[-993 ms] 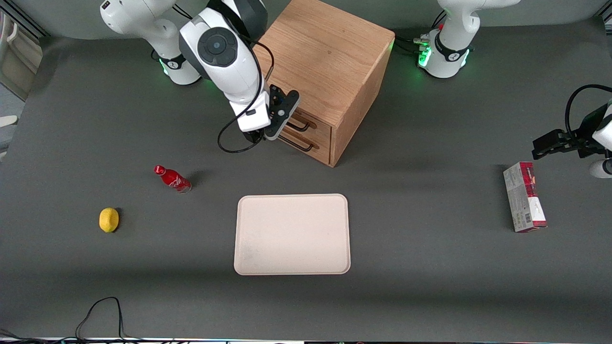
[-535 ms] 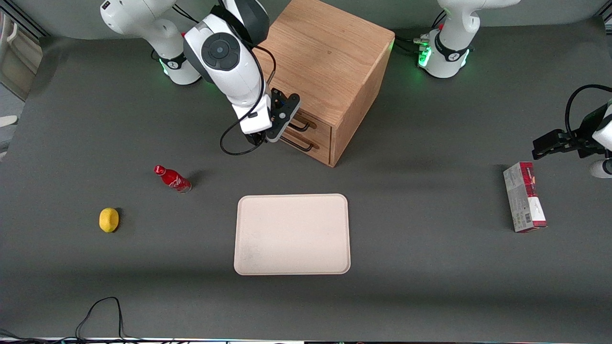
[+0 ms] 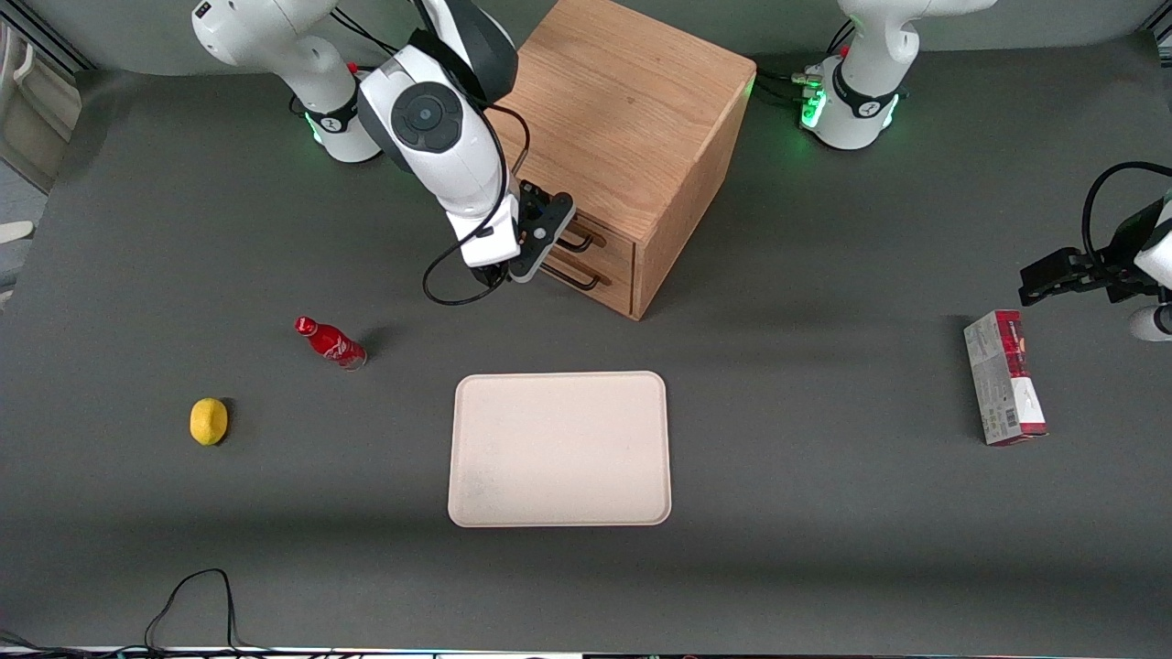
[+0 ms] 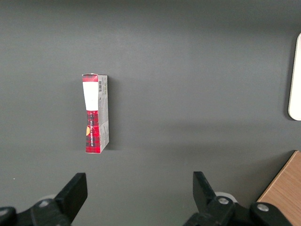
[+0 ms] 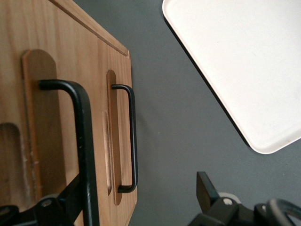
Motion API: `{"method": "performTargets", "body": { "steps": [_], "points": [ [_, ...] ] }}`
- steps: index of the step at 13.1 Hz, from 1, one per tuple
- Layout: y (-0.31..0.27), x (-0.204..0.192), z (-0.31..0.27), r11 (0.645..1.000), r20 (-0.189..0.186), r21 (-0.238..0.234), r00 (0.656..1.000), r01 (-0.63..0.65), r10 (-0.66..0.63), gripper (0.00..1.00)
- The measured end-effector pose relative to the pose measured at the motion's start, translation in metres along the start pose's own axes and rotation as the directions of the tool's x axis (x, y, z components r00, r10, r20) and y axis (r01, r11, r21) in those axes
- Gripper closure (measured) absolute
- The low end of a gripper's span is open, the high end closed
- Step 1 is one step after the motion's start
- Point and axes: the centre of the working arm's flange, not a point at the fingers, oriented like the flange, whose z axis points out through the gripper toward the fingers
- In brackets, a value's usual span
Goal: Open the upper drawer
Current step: 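Pull the handle outward from the cabinet with the right gripper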
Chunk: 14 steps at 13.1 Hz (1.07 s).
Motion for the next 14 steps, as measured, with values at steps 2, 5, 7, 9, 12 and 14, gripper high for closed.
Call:
{"method": "performTargets", "body": {
  "steps": [2, 5, 7, 9, 12, 14],
  "points": [
    [0.001, 0.002, 0.006, 1.0, 0.002, -0.002, 1.0, 0.001, -0.001, 0.0],
    [0.004, 0.002, 0.008, 1.0, 0.001, -0.004, 1.0, -0.003, 0.003, 0.0],
    [0.018, 0.0, 0.004, 1.0, -0.011, -0.014, 1.0, -0.023, 0.023, 0.0],
    [0.039, -0.004, -0.001, 0.999, -0.024, -0.026, 0.999, -0.045, 0.045, 0.0],
    [0.065, -0.003, -0.011, 0.998, -0.045, -0.04, 0.998, -0.055, 0.053, 0.0],
    [0.076, 0.0, -0.011, 0.997, -0.05, -0.044, 0.997, -0.067, 0.065, 0.0]
  ]
}}
